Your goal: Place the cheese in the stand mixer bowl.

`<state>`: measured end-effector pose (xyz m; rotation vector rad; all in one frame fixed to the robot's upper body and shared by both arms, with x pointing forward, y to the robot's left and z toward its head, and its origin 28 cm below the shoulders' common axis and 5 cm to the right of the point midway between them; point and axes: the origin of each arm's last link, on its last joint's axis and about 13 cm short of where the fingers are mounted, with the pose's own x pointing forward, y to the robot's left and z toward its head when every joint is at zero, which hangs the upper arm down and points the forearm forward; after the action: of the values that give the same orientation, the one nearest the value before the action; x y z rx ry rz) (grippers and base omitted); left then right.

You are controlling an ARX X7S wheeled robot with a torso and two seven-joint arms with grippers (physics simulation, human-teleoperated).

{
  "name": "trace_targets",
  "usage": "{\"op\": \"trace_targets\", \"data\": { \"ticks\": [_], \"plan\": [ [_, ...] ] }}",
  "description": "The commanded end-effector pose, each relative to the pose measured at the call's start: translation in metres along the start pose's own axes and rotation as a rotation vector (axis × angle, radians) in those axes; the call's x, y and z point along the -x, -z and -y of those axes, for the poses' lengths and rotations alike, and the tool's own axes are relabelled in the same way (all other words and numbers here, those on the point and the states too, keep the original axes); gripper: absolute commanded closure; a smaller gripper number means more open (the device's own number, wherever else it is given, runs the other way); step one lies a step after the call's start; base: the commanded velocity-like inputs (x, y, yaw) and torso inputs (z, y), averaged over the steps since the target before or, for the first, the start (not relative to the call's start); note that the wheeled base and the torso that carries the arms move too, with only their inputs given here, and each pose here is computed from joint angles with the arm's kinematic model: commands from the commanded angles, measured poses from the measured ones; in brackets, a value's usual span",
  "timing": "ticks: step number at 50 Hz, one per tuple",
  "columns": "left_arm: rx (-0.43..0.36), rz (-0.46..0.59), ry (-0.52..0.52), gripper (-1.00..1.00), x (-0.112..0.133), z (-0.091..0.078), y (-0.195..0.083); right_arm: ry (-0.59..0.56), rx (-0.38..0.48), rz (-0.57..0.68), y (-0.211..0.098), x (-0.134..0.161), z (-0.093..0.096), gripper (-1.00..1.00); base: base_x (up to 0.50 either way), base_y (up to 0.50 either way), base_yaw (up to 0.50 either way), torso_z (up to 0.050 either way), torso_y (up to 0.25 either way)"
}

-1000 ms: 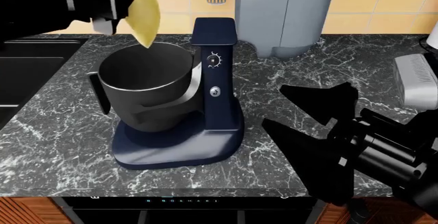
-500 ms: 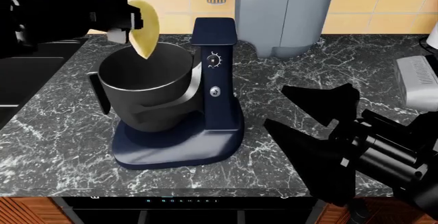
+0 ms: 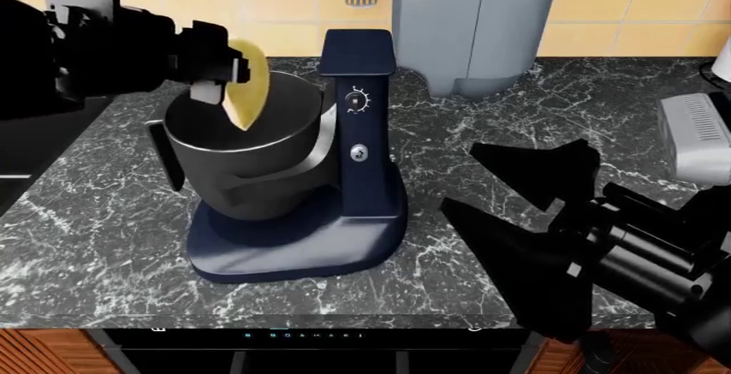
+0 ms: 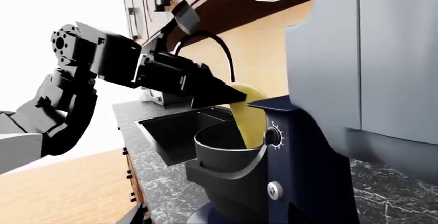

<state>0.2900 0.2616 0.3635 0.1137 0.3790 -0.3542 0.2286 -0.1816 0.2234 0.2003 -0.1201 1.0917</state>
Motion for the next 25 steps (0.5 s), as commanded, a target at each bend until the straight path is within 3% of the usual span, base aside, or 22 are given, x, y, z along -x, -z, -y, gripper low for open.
{"op": "trace_targets", "data": {
  "ticks": [1,25],
  "plan": [
    [0.009,-0.052,0.001,1.0,-0.005,0.0,0.003,0.001,0.002,-0.005,0.001,0.0,0.0,-1.0,0.0,0.0,0.0,0.0,0.0],
    [0.007,-0.125,-0.002,1.0,-0.021,0.0,0.015,0.007,0.0,-0.003,0.002,0.001,0.0,-1.0,0.0,0.0,0.0,0.0,0.0]
  ]
}}
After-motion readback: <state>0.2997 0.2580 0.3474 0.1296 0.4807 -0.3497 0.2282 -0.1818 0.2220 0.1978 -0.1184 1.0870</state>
